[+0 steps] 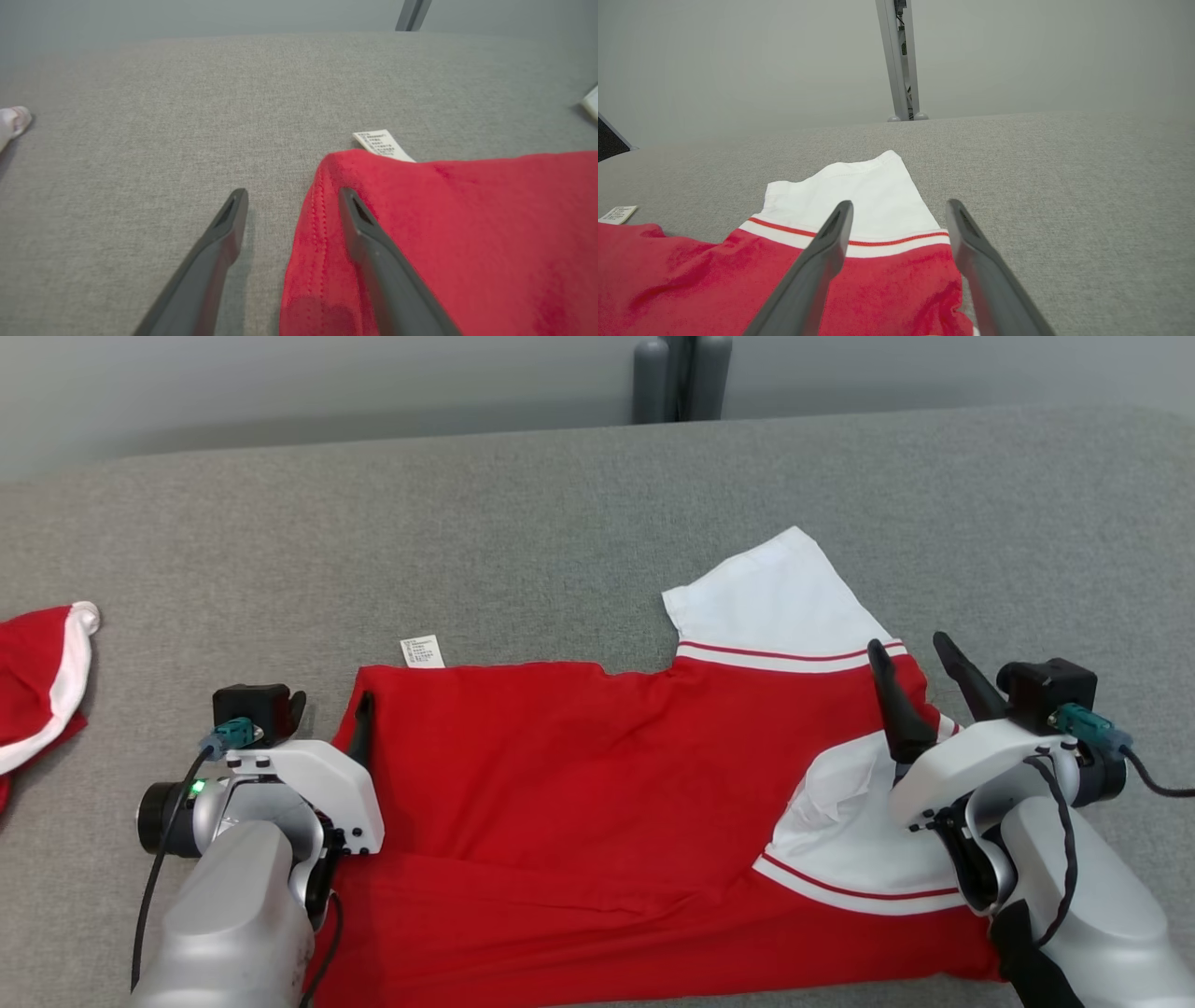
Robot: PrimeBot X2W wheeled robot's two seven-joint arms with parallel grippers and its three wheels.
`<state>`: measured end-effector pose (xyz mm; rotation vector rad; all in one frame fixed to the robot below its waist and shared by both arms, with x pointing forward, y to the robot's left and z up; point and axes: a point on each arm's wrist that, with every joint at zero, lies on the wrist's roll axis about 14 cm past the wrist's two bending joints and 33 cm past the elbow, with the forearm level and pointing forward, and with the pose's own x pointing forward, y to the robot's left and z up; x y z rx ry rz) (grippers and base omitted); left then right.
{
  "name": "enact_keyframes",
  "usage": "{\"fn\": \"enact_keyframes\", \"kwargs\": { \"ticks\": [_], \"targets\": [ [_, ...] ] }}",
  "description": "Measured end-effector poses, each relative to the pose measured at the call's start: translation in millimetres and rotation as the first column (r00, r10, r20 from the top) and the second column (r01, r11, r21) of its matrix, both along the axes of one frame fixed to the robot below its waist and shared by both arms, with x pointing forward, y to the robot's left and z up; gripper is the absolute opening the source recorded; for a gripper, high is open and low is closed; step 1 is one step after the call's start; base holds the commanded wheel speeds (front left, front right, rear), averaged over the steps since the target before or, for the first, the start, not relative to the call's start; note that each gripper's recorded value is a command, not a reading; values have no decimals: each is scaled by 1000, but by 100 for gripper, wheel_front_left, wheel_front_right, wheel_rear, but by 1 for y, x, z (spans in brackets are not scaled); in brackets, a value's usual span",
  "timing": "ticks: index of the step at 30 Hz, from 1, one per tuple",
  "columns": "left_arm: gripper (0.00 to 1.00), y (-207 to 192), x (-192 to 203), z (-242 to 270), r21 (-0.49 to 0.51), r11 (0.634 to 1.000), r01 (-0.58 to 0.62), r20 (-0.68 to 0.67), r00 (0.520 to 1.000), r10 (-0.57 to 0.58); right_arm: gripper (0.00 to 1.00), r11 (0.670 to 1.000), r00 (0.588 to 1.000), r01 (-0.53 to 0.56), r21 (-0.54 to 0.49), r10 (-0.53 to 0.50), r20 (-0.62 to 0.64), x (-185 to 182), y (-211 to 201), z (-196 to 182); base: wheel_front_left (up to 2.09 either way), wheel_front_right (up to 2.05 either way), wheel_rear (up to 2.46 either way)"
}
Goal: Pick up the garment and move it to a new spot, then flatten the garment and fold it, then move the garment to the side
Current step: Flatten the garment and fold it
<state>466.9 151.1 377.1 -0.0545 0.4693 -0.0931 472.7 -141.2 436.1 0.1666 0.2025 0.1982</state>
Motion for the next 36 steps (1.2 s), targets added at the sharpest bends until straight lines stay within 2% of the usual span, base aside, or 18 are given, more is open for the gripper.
{"fn": "enact_keyframes", "kwargs": {
  "ticks": [11, 12, 13, 14, 22, 27, 33, 35, 36],
  "targets": [
    [100, -17, 11, -23, -5, 999, 44, -47, 998, -44, 100, 999, 1000, -12, -35, 12, 4, 28, -7, -2, 0, 0, 0],
    [66, -17, 12, -24, -4, 999, 47, -46, 998, -48, 100, 999, 1000, -15, -38, 15, -1, 32, -7, -1, 0, 0, 0],
    [17, -18, 13, -24, -1, 998, 55, -47, 997, -55, 100, 999, 1000, -22, -42, 22, -9, 36, -5, -2, 0, 0, 0],
    [0, -19, 13, -25, 4, 998, 62, -48, 997, -62, 100, 998, 999, -33, -52, 32, -17, 41, -3, -1, 0, 0, 0],
    [0, -12, 20, -24, 22, 997, 68, -39, 997, -67, 100, 989, 992, -90, -115, 79, -97, 84, 7, -1, 0, 0, 0],
    [0, 8, 27, -14, 25, 1000, 14, 13, 1000, -15, 100, 974, 958, -153, -167, 105, -266, 98, 18, -33, 0, 0, 0],
    [0, 14, 30, -7, -5, 1000, -4, 57, 998, 4, 100, 954, 926, -216, -205, 133, -354, 109, 33, -60, 0, 0, 0],
    [0, 15, 28, -11, -8, 1000, -8, 51, 999, 8, 70, 946, 913, -238, -221, 140, -383, 110, 36, -69, 0, 0, 0],
    [0, 14, 28, -11, -12, 1000, -8, 54, 999, 8, 0, 944, 911, -241, -225, 139, -389, 114, 37, -69, 0, 0, 0]
  ]
}}
